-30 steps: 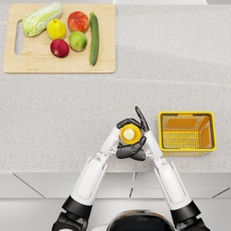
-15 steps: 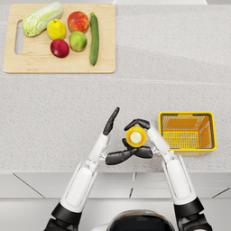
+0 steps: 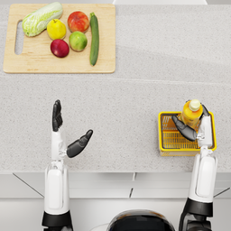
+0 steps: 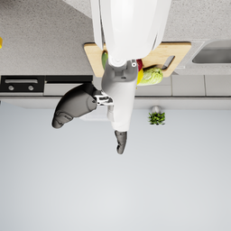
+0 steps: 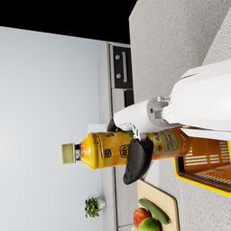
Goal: Pick up the lemon tea and place it into the yellow basket
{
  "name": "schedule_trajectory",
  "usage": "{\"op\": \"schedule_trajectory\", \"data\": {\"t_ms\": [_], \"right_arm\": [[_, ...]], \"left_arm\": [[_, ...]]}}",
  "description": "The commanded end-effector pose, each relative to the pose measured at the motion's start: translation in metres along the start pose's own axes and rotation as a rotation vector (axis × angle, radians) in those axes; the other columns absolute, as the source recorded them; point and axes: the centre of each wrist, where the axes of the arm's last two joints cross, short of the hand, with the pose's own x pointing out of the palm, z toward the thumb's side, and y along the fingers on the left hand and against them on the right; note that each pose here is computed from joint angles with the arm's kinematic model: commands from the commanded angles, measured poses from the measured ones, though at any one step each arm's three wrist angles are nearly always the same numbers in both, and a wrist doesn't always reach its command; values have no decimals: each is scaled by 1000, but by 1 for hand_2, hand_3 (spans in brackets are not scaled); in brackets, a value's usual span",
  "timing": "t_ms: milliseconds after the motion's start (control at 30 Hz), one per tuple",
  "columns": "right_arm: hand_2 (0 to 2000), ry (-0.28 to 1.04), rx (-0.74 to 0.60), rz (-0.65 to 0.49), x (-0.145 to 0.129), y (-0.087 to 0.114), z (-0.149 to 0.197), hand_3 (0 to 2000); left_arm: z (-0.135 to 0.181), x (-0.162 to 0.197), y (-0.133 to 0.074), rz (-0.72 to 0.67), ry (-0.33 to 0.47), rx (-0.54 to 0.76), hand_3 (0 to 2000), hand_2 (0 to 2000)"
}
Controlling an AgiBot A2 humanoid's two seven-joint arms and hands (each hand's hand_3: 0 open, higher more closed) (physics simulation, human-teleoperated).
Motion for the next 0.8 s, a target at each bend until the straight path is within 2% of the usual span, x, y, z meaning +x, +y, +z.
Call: {"op": "schedule_trajectory", "data": {"t_ms": [33, 67, 133, 200, 267, 400, 800], "right_arm": [[0, 3, -168, -21, 3, 2, 22, 367], [0, 11, -297, -15, 11, 6, 39, 40], [0, 19, -514, 0, 23, 12, 75, 0], [0, 22, -605, -45, 13, 9, 92, 0], [0, 8, -600, -102, 0, 6, 86, 0], [0, -1, -542, -123, -3, 8, 64, 0], [0, -2, -506, -113, 0, 5, 53, 0]], "left_arm": [[12, 2, 19, -6, -5, 59, 0, 0], [18, 4, 31, -12, -9, 91, 0, 0], [42, -2, 59, -5, 10, 182, 0, 0], [55, -13, 75, 26, 24, 224, 0, 0], [58, -28, 78, 77, 31, 233, 0, 0], [41, -40, 64, 137, 17, 177, 0, 0], [31, -37, 57, 132, 12, 141, 0, 0]]}}
